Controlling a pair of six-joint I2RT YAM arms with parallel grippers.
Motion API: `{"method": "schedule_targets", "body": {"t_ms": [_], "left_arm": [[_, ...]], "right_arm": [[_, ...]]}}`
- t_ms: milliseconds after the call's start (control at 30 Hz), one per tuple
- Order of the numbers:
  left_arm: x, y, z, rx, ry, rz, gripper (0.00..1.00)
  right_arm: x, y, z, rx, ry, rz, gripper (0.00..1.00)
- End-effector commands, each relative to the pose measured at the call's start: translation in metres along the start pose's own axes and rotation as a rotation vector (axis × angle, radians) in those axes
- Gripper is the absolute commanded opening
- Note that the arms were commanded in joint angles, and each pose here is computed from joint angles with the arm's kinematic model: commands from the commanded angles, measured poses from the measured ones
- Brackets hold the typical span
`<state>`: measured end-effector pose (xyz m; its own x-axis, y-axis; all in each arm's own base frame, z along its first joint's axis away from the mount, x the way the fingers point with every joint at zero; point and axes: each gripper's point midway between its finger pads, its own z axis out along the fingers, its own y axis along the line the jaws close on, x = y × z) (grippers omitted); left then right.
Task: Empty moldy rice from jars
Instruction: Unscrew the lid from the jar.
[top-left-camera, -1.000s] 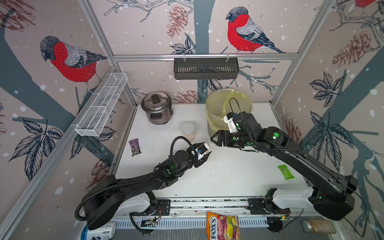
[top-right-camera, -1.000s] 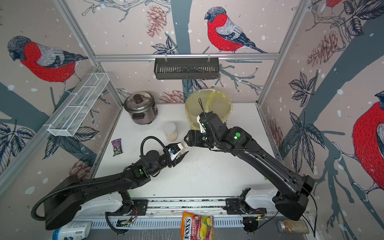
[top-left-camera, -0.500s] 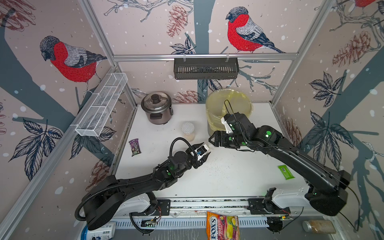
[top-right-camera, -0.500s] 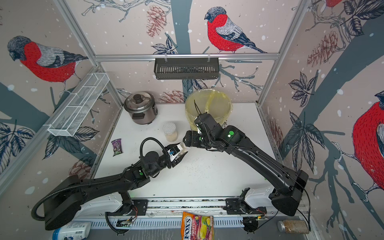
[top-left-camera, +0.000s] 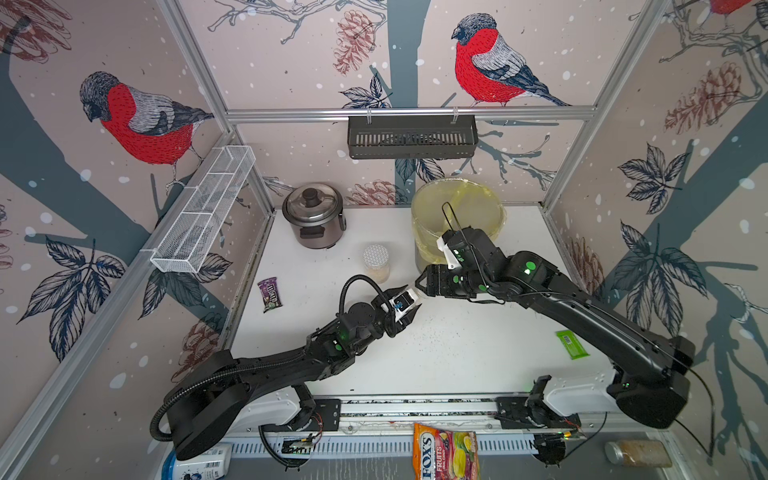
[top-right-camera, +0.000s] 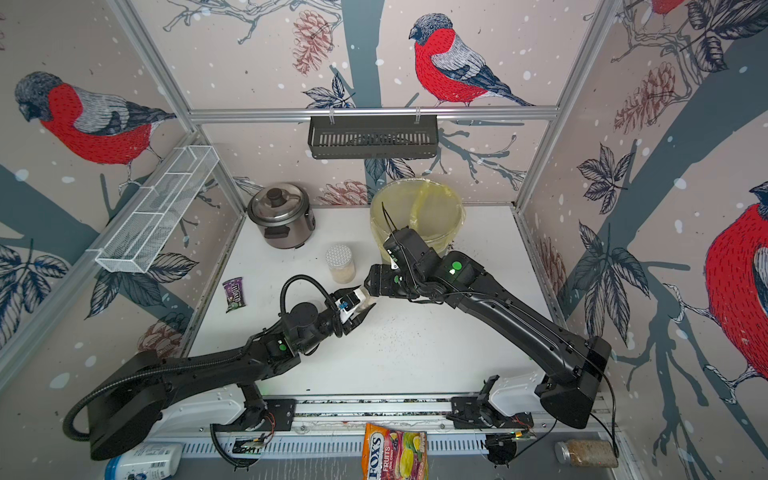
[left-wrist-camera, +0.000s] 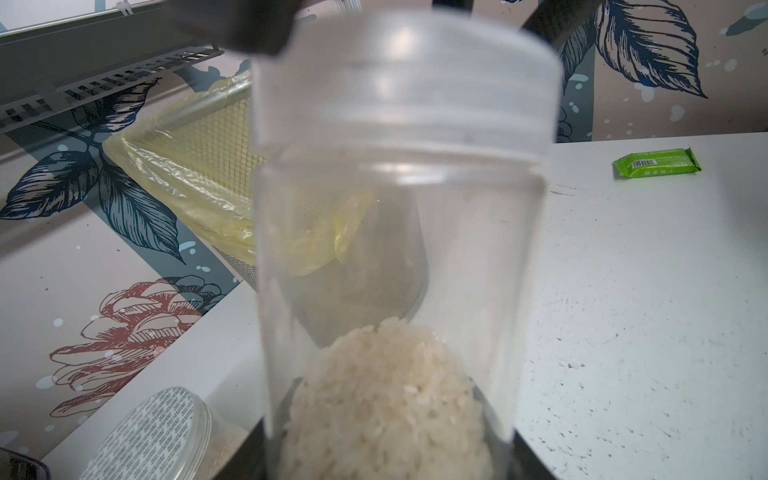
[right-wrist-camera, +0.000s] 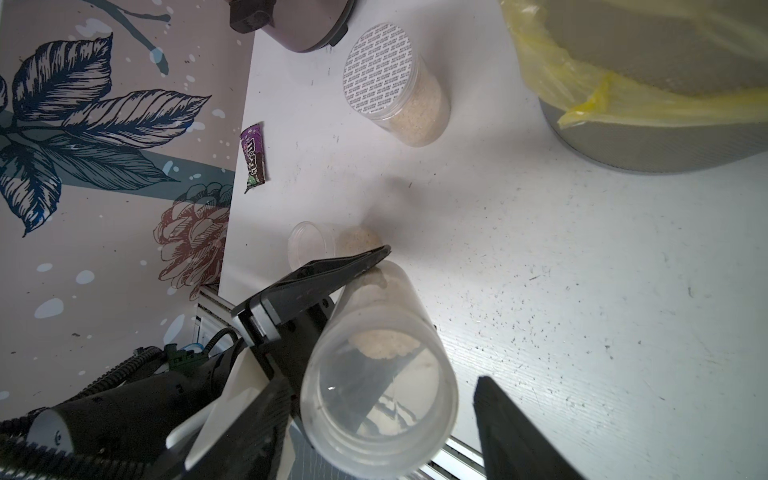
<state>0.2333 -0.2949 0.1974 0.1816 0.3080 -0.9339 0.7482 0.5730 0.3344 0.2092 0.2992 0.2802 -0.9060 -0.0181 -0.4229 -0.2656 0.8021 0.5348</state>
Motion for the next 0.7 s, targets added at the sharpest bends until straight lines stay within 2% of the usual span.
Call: {"method": "schedule_targets", "body": {"t_ms": [0, 400, 600, 667], "left_arm": [[-0.020, 0.007, -0.001, -0.025, -0.079, 0.001, 0.20], [-0.017, 0.005, -0.003, -0.018, -0.072, -0.010, 0.19], [-0.022, 0.000, -0.013, 0.022, -0.099, -0.076, 0.19], [-0.021, -0.004, -0.017, 0.036, -0.106, -0.089, 0.19]], "right_arm": [[0.003, 0.000, 0.001, 0.002, 0.014, -0.018, 0.69], [0.009, 0.002, 0.004, -0.030, 0.031, -0.049, 0.58], [0.010, 0.003, 0.002, -0.068, 0.036, -0.170, 0.52], [0.011, 0.003, 0.000, -0.088, 0.031, -0.228, 0.44]]}}
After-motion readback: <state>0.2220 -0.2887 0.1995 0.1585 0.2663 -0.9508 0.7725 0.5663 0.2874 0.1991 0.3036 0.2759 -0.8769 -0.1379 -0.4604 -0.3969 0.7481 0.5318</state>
